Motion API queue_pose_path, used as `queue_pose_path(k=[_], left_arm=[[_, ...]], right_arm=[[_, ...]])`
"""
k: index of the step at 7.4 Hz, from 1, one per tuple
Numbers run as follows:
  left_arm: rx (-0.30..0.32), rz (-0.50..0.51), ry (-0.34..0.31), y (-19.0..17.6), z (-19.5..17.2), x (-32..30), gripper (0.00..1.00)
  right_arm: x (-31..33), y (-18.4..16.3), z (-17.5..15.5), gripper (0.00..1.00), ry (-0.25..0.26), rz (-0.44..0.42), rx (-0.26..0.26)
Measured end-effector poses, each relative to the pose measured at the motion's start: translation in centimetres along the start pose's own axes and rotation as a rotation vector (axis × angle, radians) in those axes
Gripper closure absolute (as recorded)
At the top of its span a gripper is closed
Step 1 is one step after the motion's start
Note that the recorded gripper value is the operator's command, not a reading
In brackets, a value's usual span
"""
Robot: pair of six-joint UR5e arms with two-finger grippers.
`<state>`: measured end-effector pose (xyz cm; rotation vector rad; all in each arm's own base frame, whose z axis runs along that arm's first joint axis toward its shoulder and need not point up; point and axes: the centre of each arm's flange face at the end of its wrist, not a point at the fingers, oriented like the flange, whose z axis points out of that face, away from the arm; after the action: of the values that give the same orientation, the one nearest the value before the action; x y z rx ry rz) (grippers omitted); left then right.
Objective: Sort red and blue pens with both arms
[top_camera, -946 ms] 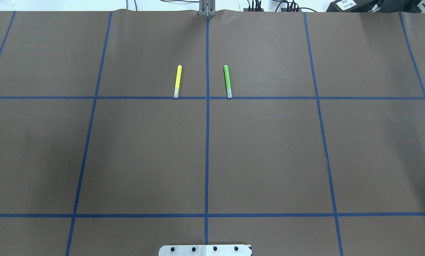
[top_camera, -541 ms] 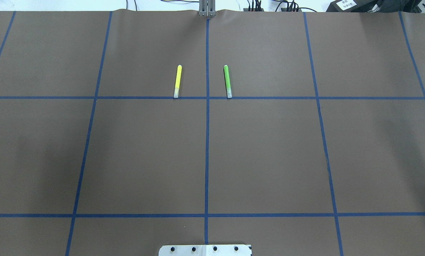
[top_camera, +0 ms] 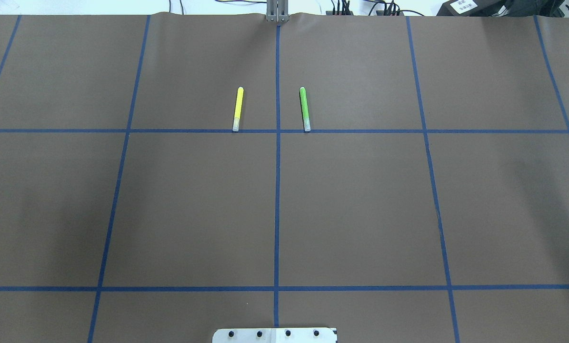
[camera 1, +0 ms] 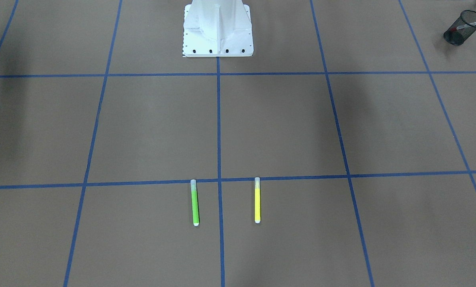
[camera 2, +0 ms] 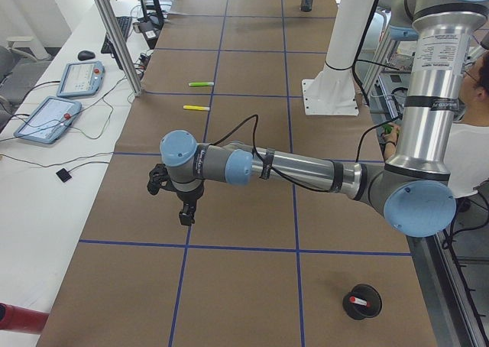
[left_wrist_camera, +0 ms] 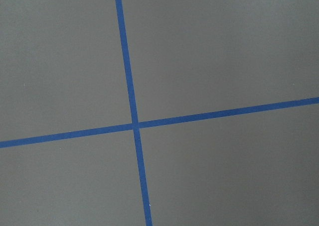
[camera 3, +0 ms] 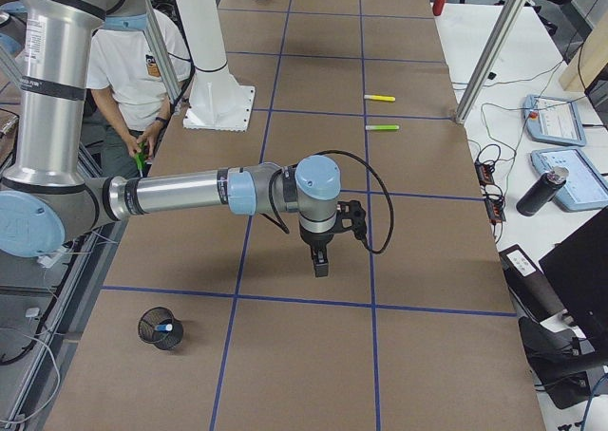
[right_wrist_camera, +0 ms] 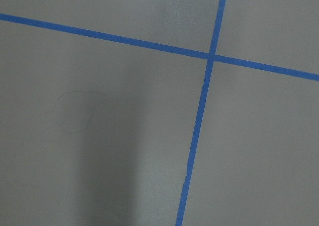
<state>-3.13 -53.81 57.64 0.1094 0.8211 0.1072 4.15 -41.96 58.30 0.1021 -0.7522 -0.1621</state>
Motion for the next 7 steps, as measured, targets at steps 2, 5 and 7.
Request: queue_pose_path(k=[2,5,7], left_arm=[[-0.004,-0.008,0.001,0.10,-0.27,0.22,0.01],[-0.028,-0.033,0.001,0.36,-0.68,0.72,0.01],[-0.026,-0.031,0.001,0.61,-0.75,0.78,0.01]], right_arm=[[-0.16,-0.13,-0.43,0.00,0.003,-0.004,0.009],[-0.52,-0.51,-0.87,0.00,0.006,-0.012,0.019],[-0.63,-0.65,-0.98,0.00,0.005,-0.014,0.022]])
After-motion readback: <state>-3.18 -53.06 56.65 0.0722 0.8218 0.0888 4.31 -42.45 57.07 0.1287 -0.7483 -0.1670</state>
